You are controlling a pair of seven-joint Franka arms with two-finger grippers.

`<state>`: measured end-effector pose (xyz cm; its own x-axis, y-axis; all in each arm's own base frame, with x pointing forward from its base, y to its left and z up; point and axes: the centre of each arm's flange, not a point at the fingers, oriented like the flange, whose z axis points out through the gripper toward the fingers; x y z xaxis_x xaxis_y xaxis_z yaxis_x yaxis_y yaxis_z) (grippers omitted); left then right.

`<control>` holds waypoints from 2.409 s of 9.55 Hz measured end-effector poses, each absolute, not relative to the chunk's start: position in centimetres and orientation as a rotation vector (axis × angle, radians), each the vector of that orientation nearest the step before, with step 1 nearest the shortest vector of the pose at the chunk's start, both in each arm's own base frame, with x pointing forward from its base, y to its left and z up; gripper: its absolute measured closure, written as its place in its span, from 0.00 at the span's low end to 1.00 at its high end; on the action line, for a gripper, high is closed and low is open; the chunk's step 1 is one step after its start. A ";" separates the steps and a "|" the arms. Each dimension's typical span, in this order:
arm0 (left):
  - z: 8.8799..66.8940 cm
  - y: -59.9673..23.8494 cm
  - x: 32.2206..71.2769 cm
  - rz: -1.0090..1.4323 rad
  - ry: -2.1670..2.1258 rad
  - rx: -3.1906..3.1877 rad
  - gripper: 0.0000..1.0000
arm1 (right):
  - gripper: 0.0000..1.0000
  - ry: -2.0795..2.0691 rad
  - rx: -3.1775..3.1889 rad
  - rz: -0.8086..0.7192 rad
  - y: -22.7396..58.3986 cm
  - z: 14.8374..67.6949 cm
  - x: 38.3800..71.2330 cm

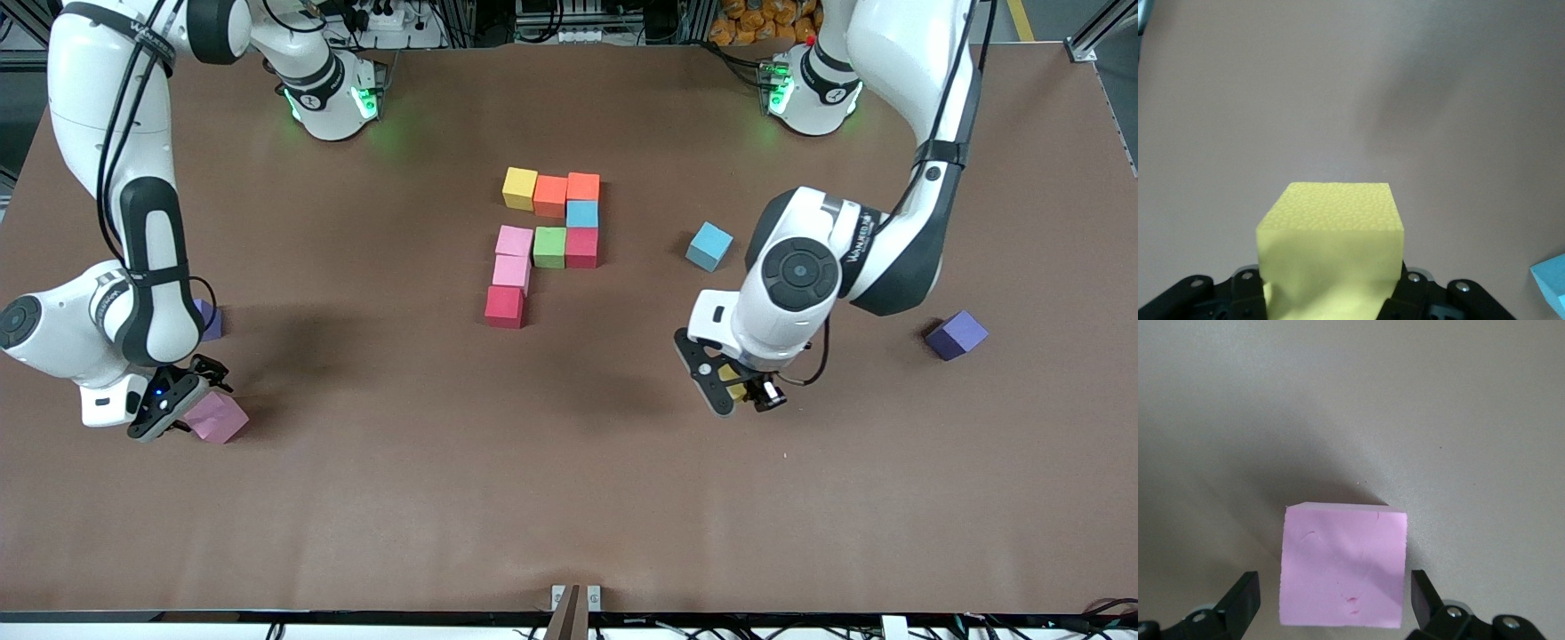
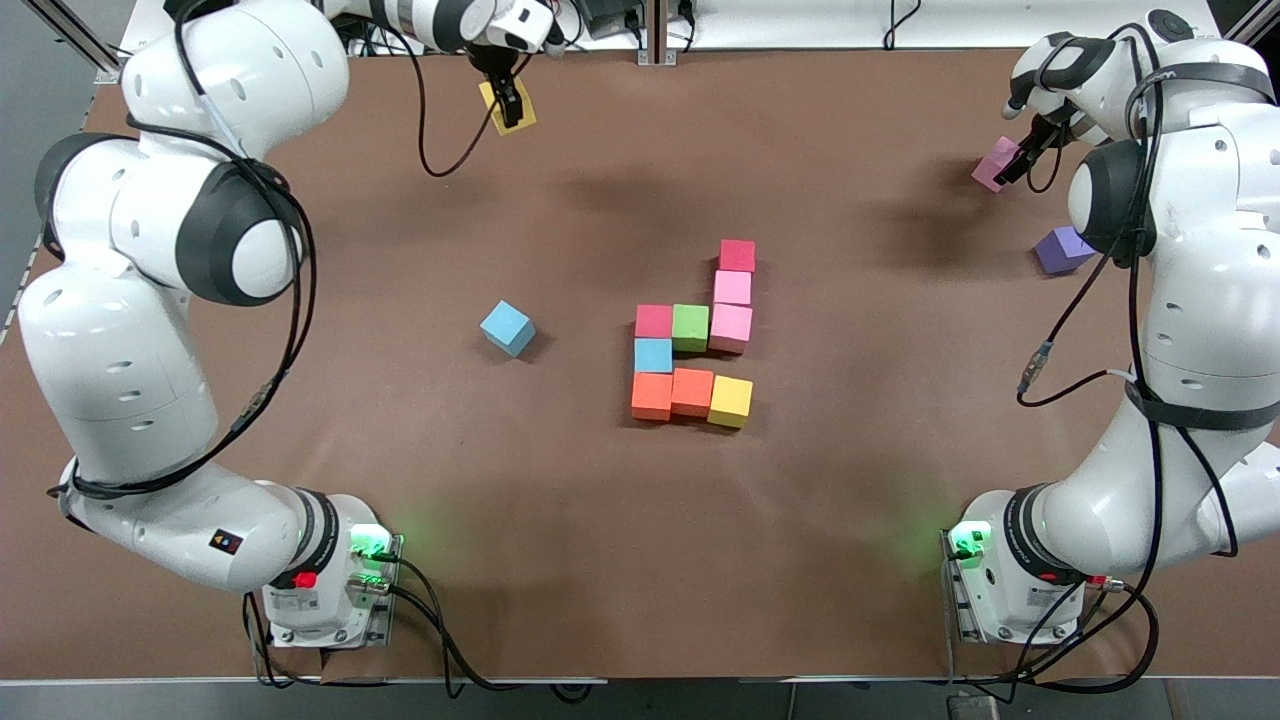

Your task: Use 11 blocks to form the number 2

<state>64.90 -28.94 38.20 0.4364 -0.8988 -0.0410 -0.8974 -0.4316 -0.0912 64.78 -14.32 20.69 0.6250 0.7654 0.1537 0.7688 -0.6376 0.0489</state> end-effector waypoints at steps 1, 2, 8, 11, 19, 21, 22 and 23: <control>38.5 -28.1 65.2 -0.023 1.600 -2.587 0.40 | 0.00 -1.334 -2.811 -0.252 -14.2 20.7 65.0; 38.6 -27.4 65.5 -0.019 1.587 -2.595 0.40 | 0.00 -1.341 -2.809 -0.254 -14.0 20.6 65.3; 38.5 -26.5 65.8 -0.015 1.569 -2.607 0.40 | 0.35 -1.339 -2.795 -0.271 -12.4 20.7 66.6; 38.6 -26.1 66.0 -0.016 1.561 -2.612 0.40 | 0.40 -1.250 -2.736 -0.242 -9.2 22.2 68.1; 40.9 -22.3 65.8 0.091 1.486 -2.654 0.40 | 0.40 -1.399 -2.495 -0.054 15.8 28.3 70.0; 42.4 -20.5 65.6 0.123 1.452 -2.672 0.40 | 0.40 -1.424 -2.475 0.002 21.6 29.8 68.1; 43.2 -19.6 65.3 0.145 1.435 -2.669 0.40 | 0.40 -1.418 -2.474 0.022 24.1 30.3 67.2; 44.1 -18.9 65.1 0.163 1.421 -2.665 0.40 | 0.40 -1.416 -2.478 0.041 27.1 30.7 66.0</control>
